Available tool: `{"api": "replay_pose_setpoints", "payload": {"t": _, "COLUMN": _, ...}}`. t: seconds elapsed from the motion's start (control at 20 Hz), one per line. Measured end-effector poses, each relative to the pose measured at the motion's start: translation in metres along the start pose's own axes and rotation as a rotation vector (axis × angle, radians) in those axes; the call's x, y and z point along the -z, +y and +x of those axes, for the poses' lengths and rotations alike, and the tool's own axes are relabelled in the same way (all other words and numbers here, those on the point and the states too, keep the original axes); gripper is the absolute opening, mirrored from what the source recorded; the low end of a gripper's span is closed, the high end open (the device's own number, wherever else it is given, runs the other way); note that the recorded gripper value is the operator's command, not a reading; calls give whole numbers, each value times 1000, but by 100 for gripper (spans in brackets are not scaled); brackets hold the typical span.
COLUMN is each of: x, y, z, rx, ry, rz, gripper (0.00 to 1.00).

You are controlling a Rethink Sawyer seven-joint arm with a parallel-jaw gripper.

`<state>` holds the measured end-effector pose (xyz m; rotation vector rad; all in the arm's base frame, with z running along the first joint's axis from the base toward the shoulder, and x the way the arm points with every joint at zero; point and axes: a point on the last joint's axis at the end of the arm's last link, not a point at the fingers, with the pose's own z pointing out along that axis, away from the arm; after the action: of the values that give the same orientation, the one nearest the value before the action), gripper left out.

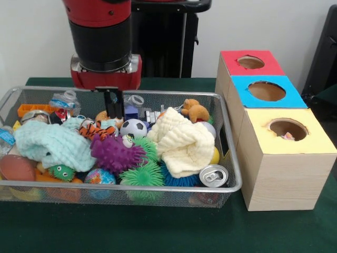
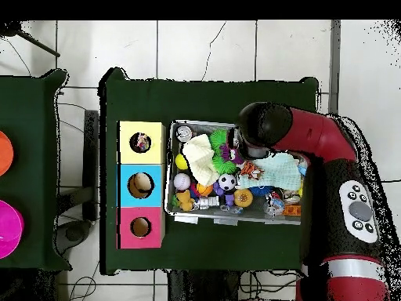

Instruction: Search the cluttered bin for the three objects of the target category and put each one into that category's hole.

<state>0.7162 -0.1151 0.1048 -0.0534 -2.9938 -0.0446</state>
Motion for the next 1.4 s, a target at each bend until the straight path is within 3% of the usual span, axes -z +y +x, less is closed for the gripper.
{"api": "replay_pose_setpoints", "payload": {"t": 0.25, "x": -10, "y": -19, "z": 1, "rx": -25, "ry": 9, "rz": 9, "gripper": 0}}
{"api": "replay_pose_setpoints", "payload": {"t": 0.7, "x": -43, "y": -91, "z": 10, "rx": -112, "ry": 33, "rz": 5, "gripper": 0}}
{"api": "replay_pose_setpoints", "payload": {"t": 1.0, "x": -60, "y": -124, "z": 10, "rx": -136, "ry": 33, "rz": 25, "gripper": 0}}
{"api": "replay_pose_setpoints", "payload": {"t": 1.05, "x": -69, "y": -134, "z": 10, "rx": -140, "ry": 37, "rz": 34, "gripper": 100}}
{"api": "replay_pose_setpoints", "payload": {"t": 1.4, "x": -80, "y": -141, "z": 13, "rx": -133, "ry": 48, "rz": 50, "gripper": 100}}
